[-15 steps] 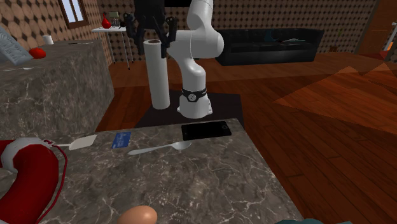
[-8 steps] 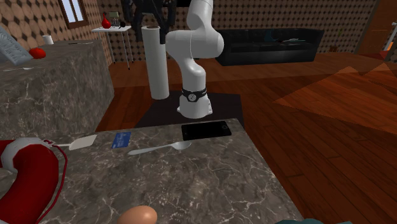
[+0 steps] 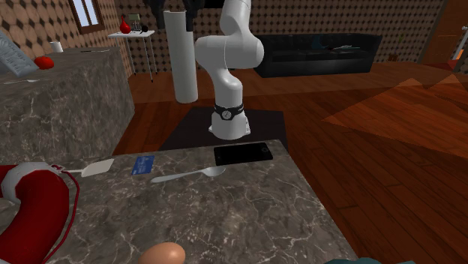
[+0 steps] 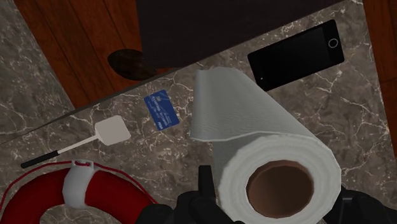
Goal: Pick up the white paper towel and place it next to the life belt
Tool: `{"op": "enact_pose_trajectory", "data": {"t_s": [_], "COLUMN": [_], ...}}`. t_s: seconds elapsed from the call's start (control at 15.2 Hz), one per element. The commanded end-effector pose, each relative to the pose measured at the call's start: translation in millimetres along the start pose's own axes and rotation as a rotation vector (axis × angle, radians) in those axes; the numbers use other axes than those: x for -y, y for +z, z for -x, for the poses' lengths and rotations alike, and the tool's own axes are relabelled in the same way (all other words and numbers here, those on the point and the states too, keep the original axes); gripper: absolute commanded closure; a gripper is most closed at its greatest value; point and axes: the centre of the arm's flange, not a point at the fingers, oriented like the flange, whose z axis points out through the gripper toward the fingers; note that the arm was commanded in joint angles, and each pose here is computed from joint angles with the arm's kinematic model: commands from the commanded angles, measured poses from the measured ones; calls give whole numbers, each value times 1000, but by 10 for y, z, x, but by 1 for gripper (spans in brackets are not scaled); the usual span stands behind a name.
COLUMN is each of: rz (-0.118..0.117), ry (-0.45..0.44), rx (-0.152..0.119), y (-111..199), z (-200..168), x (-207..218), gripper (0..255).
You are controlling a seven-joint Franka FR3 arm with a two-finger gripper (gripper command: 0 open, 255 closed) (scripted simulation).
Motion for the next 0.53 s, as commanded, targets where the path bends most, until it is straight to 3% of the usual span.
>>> {"op": "enact_pose_trajectory", "data": {"t_s": [0.0, 0.46], "rz": [0, 0], "ry": [0, 0], "rx": [0, 0], "y": [-106, -474], "z": [-13, -34], "x": [-9, -29], "gripper": [255, 255]}}
